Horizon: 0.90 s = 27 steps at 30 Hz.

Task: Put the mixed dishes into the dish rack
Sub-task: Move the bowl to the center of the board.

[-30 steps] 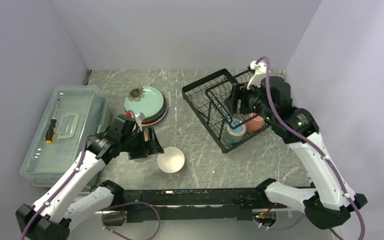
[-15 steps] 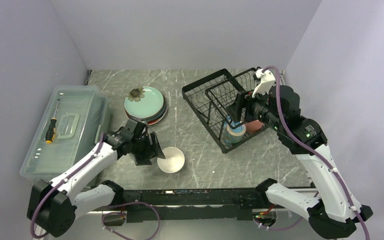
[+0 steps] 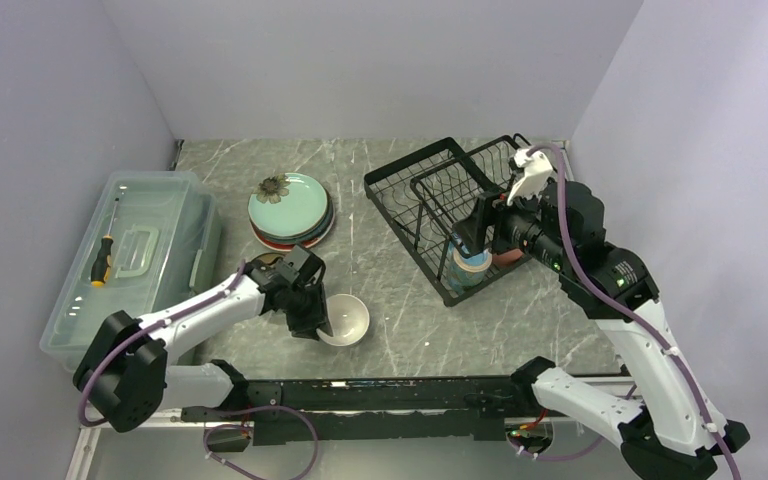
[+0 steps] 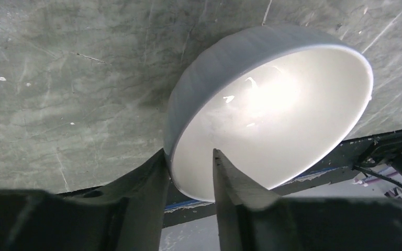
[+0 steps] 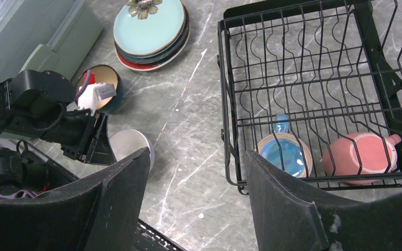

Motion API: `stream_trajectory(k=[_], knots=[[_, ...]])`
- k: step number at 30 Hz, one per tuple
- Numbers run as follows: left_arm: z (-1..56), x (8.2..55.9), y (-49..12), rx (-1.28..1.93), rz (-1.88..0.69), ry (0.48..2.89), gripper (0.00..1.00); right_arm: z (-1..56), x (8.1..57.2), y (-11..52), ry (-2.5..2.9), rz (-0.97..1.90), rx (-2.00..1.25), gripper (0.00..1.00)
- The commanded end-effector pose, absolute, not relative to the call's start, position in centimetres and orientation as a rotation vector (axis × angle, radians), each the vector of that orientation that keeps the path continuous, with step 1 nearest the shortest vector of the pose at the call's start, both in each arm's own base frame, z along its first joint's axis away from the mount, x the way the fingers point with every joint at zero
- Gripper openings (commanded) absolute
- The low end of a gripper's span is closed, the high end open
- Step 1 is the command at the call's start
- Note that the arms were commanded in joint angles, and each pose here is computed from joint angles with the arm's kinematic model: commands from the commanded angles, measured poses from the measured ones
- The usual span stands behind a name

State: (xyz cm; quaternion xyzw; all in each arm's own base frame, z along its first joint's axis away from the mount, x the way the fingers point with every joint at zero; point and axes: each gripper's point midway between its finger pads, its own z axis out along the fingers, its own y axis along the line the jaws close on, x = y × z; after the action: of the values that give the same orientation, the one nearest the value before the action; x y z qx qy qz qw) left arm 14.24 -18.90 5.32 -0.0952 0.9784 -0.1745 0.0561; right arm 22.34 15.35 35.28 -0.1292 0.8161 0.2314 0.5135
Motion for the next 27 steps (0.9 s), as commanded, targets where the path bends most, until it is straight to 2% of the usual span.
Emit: stream_trajectory(k=[1, 8, 11, 18, 27], knots=[[6.5, 15.9, -19.2, -0.3, -0.507, 2.893, 0.37, 36.6, 22.0, 15.3, 1.899, 0.575, -0.311, 0.7], [7.0, 15.8, -17.7, -0.293, -0.417, 2.867, 0.16, 36.6, 21.9, 15.4, 1.893, 0.584, -0.314, 0.7], [7.6, 15.9, -17.2, -0.29, -0.384, 2.856, 0.0, 36.5, 22.0, 15.4, 1.895, 0.583, -0.311, 0.7], [8.6, 15.3, -16.4, -0.314, -0.374, 2.846, 0.0, 36.6, 22.0, 15.5, 1.89, 0.595, -0.309, 0.7], [9.5, 13.9, -12.2, -0.554, -0.11, 2.813, 0.0, 36.7, 22.1, 16.4, 1.873, 0.643, -0.315, 0.7]])
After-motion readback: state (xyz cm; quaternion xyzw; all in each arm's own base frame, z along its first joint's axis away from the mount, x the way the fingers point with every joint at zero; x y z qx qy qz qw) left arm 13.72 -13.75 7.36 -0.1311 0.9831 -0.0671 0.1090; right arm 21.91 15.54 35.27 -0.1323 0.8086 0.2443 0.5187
